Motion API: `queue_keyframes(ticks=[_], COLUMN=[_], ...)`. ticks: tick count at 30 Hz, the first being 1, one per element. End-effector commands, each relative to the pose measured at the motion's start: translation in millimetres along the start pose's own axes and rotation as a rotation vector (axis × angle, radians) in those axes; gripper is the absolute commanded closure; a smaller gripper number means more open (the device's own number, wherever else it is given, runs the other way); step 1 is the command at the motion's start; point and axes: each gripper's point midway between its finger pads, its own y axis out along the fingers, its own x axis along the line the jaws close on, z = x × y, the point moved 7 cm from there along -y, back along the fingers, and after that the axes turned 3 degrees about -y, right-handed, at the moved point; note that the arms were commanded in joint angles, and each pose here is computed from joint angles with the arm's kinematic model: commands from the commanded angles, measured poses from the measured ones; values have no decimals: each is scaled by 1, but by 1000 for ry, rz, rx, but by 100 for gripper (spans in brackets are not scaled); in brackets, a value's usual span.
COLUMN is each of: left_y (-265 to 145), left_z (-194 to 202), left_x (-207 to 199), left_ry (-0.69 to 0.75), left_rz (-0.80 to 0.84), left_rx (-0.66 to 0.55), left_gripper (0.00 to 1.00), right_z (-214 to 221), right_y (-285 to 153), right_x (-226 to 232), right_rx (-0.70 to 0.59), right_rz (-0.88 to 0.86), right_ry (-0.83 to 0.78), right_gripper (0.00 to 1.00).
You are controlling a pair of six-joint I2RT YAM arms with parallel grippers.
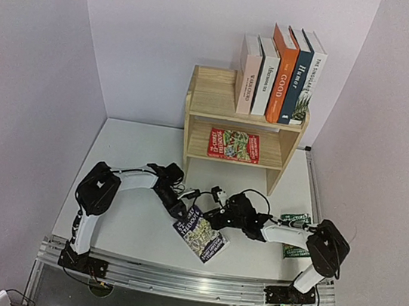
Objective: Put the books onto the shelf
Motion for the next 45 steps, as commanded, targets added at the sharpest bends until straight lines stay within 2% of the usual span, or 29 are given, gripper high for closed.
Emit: queue_keyframes(ticks=[1, 2, 4, 7, 8, 10, 11, 12, 13, 15, 16, 18, 21, 23, 26, 30, 33, 39, 42, 43, 45], left_y=[-21, -23, -27, -34, -37, -45, -48, -53, -56, -59, -60, -62, -67, -71, -74, -73, -74, -75, -75, -75, -76], left_z=[-14, -14, -15, -17, -18, -19, -19, -19, -18, -18, -18, -19, -22, -24, -27, -27, -26, -26, -26, -26, -26], left_x=[-34, -36, -40, -46, -47, -48, -48, -48, -47, -45, -44, -42, -33, -28, -23, -21, -22, -22, -22, -22, -23], left_ry=[61, 59, 37, 4, -8, -42, -54, -65, -82, -103, -110, -130, -183, -215, -249, -261, -255, -252, -251, -251, -248], left_rz=[81, 81, 80, 71, 62, 48, 44, 27, 8, -9, -10, -13, -17, -18, -12, -13, -16, -17, -15, -16, -18], left_rx=[-58, -63, -76, -95, -102, -117, -126, -139, -147, -155, -157, -164, -177, -186, -194, -189, -192, -195, -197, -198, -199], left_gripper=[80, 89, 100, 100, 100, 100, 100, 100, 100, 100, 100, 100, 100, 100, 100, 100, 100, 100, 100, 100, 100], right_z=[-44, -45, -48, -51, -52, -58, -62, -62, -65, -71, -73, -71, -54, -33, 1, 27, 33, 46, 47, 47, 45], right_y=[-16, -16, -16, -14, -15, -23, -30, -35, -42, -53, -57, -58, -48, -31, -3, 36, 52, 75, 79, 81, 82], right_x=[14, 14, 14, 12, 7, -5, -9, -12, -12, -1, 6, 31, 72, 96, 118, 118, 105, 87, 69, 63, 54], right_rx=[-148, -152, -151, -129, -121, -95, -85, -64, -60, -88, -108, -129, -104, -59, -4, 43, 44, 85, 107, 115, 126], right_rz=[-60, -57, -55, -16, 45, 213, 292, 368, 430, 520, 560, 590, 644, 682, 724, 811, 969, 1112, 1158, 1172, 1194], right_ry=[-32, -31, -32, -32, -28, -27, -32, -41, -64, -153, -201, -316, -574, -734, -870, -908, -958, -1046, -1035, -1031, -1023], right_gripper=[100, 100, 100, 100, 100, 78, 60, 49, 33, 16, 14, 12, 10, 10, 10, 9, 10, 11, 18, 24, 45])
